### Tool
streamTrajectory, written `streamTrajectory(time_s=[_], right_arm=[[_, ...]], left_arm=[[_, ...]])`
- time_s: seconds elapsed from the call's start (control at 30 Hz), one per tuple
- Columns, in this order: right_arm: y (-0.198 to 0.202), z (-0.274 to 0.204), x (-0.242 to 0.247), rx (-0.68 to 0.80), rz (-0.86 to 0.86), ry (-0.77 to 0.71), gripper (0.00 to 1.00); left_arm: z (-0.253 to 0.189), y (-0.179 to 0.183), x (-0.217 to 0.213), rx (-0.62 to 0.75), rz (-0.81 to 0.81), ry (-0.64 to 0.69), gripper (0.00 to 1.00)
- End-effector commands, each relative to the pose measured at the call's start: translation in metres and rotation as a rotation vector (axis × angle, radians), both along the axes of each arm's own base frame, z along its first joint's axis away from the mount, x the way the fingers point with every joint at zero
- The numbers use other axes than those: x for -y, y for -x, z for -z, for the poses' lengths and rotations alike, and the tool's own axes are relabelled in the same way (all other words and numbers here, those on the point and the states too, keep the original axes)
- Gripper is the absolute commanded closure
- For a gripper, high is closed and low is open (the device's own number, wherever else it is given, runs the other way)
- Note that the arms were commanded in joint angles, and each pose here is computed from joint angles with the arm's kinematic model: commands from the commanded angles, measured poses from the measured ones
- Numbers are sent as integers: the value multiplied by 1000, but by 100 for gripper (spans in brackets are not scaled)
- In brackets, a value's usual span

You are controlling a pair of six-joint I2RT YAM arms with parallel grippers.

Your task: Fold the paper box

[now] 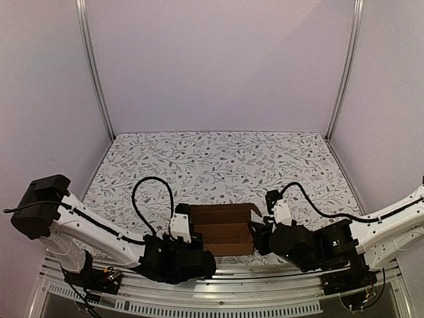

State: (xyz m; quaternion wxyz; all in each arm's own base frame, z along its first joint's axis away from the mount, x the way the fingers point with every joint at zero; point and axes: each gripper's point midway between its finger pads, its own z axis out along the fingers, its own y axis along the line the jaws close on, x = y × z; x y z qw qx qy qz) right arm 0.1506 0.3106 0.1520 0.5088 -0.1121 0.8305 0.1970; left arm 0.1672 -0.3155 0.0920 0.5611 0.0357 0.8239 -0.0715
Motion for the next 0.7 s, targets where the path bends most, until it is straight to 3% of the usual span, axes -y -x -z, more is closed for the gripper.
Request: streamTrajectory(time_s=[0.0,0.3,0.6,0.67], right_arm=[[6,-13,21,0,-37,68,51],[-13,-94,11,86,-81,83,76],[-62,-101,-50,15,-143,137,100],[-72,-97,-61,12,-128,154,100]], left_arm=[[49,21,-9,-147,75,-157,100],[48,18,-6,-108,61,-159,100],[45,14,4,-21,40,-157,100],[45,12,6,7,33,-165,100]])
